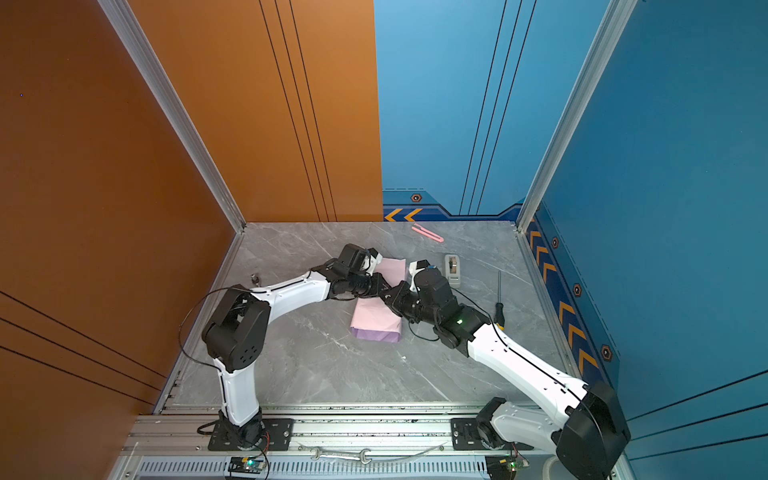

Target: Wrap the gift box in paper

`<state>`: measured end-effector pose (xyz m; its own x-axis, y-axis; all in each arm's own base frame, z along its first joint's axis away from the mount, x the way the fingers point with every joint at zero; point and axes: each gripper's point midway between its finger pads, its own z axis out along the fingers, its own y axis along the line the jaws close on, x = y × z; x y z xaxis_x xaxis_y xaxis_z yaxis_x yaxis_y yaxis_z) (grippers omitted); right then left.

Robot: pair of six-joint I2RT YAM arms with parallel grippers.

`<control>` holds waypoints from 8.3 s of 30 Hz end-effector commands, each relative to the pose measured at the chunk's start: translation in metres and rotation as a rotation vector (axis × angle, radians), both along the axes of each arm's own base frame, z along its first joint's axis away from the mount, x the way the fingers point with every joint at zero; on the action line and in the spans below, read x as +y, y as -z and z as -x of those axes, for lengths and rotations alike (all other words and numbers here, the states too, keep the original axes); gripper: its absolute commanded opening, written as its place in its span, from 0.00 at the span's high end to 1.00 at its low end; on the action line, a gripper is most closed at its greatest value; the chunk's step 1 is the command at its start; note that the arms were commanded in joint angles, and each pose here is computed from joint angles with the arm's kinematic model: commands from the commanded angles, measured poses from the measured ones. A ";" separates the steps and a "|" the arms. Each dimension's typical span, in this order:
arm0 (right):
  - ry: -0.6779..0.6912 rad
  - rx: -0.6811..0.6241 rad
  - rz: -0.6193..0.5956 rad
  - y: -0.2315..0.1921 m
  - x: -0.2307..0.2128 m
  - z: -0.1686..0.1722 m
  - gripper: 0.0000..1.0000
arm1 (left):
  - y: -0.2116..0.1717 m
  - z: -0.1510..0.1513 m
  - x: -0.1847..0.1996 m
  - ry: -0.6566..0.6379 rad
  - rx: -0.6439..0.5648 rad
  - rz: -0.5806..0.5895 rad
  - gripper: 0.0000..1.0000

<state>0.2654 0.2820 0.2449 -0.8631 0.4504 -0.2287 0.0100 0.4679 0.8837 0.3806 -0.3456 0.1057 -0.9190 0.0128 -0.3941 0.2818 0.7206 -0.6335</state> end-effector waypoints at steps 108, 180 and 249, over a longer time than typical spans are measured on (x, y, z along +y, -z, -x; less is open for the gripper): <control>0.405 0.148 0.225 0.181 -0.116 -0.130 1.00 | 0.046 0.009 0.023 -0.011 0.119 -0.088 0.78; -0.044 -0.014 0.610 0.136 -0.053 -0.079 0.70 | 0.046 0.010 0.025 -0.004 0.121 -0.094 0.78; -0.021 0.214 0.139 0.152 -0.048 -0.082 0.28 | 0.046 0.009 0.025 0.001 0.125 -0.106 0.78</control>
<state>0.3460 0.2418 0.0770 -0.9122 0.4040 -0.0689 0.2095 0.6042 0.7688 0.3840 -0.3414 0.1038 -0.9205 0.0275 -0.3899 0.2941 0.7057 -0.6446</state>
